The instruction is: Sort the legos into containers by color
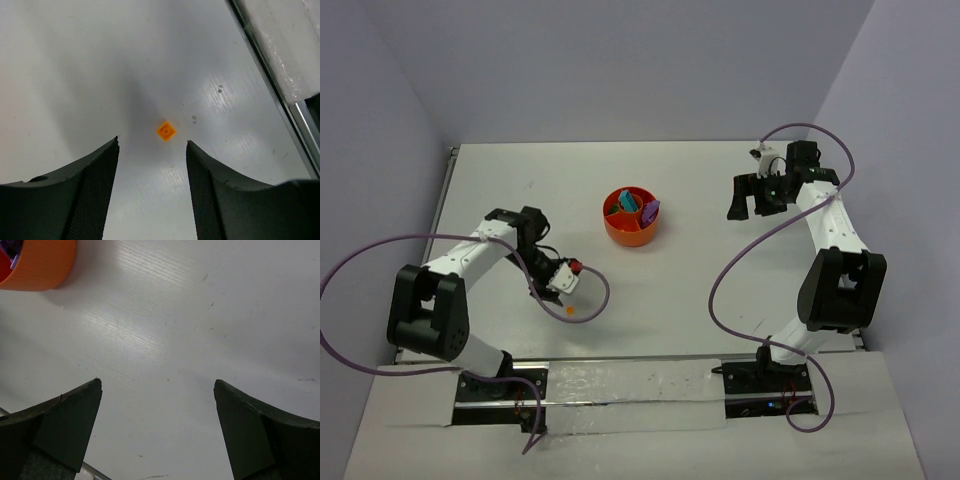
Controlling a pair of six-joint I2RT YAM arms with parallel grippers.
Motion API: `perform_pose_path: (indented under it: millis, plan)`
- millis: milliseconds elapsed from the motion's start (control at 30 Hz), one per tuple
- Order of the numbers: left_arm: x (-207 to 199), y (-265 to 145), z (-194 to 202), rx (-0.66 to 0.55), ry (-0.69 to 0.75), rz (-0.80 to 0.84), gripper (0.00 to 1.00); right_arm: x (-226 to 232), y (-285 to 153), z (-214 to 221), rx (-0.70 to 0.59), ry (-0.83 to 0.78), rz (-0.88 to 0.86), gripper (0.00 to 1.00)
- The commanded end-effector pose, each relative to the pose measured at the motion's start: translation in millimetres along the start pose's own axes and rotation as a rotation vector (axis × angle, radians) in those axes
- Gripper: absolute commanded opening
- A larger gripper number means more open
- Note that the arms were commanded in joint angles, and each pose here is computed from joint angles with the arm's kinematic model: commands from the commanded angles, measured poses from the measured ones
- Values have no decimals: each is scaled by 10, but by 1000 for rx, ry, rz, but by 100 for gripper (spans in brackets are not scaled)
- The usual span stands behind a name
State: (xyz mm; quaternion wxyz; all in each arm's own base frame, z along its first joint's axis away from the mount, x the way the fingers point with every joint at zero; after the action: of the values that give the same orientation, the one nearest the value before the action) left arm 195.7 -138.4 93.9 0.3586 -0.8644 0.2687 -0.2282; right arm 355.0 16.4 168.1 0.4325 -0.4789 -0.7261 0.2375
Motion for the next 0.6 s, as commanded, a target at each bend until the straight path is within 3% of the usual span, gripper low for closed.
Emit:
perform_pose_path:
  millis: [0,567]
  plan:
    - [34,136,27,52,227,6,62,12,-77,-72,-23,-26,0,100]
    - [107,383,59,32,318,124,57,10,-138,-52,-32,-34,21,100]
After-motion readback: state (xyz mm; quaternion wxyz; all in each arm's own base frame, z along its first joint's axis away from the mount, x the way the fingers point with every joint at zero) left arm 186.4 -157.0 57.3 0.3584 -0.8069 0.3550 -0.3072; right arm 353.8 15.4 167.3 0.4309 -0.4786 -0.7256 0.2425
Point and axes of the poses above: each gripper's point midway between its finger pads, its own y axis out along the fingers, its own x axis along the line the jaws close on, z = x × y, the point moved 2 cm from there along -y, back along the fingers, and after that the axes turned 13 degrees about y, right-handed, at the moved point
